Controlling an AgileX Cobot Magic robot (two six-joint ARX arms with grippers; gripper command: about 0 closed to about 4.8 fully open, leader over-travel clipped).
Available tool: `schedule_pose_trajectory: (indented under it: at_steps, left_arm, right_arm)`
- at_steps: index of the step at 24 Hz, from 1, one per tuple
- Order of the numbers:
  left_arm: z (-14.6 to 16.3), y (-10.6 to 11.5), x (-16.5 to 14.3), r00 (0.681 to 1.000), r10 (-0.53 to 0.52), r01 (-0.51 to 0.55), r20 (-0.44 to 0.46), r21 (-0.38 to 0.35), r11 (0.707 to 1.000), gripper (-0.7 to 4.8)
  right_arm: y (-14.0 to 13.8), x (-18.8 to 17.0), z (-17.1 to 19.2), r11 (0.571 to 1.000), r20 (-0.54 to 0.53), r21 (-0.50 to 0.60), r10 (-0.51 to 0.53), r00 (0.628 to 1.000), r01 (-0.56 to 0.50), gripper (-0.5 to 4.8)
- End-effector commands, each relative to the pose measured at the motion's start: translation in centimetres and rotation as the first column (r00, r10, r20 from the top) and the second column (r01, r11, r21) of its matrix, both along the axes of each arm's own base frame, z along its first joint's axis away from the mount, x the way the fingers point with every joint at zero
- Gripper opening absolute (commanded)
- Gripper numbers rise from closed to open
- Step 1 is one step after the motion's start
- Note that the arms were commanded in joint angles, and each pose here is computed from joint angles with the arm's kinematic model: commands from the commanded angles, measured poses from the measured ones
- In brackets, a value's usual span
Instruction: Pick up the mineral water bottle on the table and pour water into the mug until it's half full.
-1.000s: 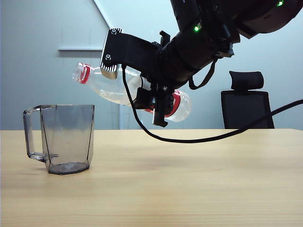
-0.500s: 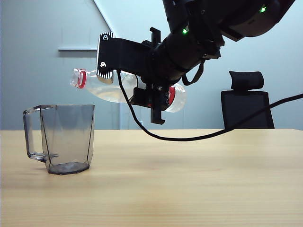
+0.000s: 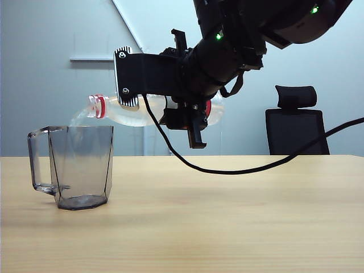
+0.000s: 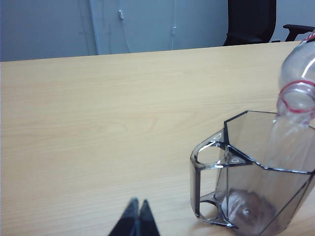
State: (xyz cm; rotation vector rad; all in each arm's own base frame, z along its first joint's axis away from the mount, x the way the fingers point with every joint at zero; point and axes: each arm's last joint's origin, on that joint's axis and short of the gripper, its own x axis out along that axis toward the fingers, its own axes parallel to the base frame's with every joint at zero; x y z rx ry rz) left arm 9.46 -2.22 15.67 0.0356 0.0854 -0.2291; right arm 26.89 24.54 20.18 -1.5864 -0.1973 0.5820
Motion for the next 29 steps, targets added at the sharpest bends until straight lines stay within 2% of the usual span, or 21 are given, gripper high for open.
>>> schedule_pose_trajectory:
  at_steps: [1,24,28,29]
  left_arm:
    - [0.16,-0.01,0.0,1.0,-0.001,0.001,0.01,-0.005,1.0,-0.02]
    - [0.16,-0.01,0.0,1.0,-0.001,0.001,0.01,-0.005,1.0,-0.02]
    - [0.16,-0.01,0.0,1.0,-0.001,0.001,0.009,-0.005,1.0,-0.02]
    - [0.16,-0.01,0.0,1.0,-0.001,0.001,0.01,-0.005,1.0,-0.02]
  right_arm:
    - [0.12,0.11,1.57,1.0,0.103,0.015,-0.01,0.995,0.009,2.37]
    - [0.11,0.14,1.73,1.0,0.134,-0.006,-0.019,0.991,0.021,2.38]
    - [0.06,0.09,1.54,0.998,0.084,0.06,-0.038,0.996,0.033,2.38]
    - [0.01,0.04,1.13,0.995,0.02,0.091,-0.052,0.998,0.05,2.38]
